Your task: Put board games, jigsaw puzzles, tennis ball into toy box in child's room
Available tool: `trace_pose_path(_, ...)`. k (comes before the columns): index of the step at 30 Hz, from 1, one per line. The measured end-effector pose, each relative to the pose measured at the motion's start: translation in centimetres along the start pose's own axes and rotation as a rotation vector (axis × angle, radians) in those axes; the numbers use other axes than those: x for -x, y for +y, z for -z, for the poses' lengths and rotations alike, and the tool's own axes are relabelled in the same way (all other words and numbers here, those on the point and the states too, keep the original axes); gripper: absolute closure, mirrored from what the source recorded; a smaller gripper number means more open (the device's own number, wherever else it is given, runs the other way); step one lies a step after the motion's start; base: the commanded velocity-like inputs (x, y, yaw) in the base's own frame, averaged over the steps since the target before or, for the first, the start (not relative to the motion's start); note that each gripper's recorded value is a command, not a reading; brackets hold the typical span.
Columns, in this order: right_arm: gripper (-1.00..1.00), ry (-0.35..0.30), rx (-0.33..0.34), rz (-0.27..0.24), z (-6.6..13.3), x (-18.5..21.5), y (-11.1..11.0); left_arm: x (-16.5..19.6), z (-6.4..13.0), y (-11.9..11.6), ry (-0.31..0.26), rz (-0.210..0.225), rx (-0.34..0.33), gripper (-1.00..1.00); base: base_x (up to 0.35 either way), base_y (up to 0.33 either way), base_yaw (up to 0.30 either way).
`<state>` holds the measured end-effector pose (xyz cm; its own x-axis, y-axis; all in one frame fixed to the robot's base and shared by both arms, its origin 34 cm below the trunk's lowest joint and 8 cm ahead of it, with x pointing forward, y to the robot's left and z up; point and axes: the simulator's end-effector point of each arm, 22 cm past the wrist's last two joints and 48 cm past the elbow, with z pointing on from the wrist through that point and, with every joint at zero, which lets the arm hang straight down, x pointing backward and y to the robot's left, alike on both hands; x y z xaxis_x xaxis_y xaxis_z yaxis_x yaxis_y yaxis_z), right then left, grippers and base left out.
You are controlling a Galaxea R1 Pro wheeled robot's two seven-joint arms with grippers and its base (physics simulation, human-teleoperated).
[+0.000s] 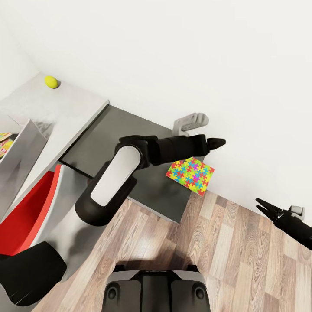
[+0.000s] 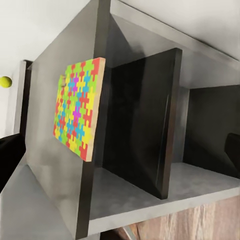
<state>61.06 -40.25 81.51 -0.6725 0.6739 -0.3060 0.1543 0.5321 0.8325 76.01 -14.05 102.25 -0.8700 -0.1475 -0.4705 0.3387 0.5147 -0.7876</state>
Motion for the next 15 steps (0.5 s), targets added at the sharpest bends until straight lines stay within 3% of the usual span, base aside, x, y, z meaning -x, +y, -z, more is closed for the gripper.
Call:
trace_pose_path(9, -1.0, -0.007, -0.03, 0.003, -0.4, 0.2, -0.6, 1.5, 0.1, -1.9, -0.071, 0.074, -0.091, -1.0, 0.0, 0.0, 0.0)
trace_pose_path(15, -1.0, -0.025, -0.062, 0.003, -1.4, 1.0, -1.2, 1.2, 0.1, -3.9, -0.078, 0.082, -0.17, -1.0, 0.0, 0.0, 0.0)
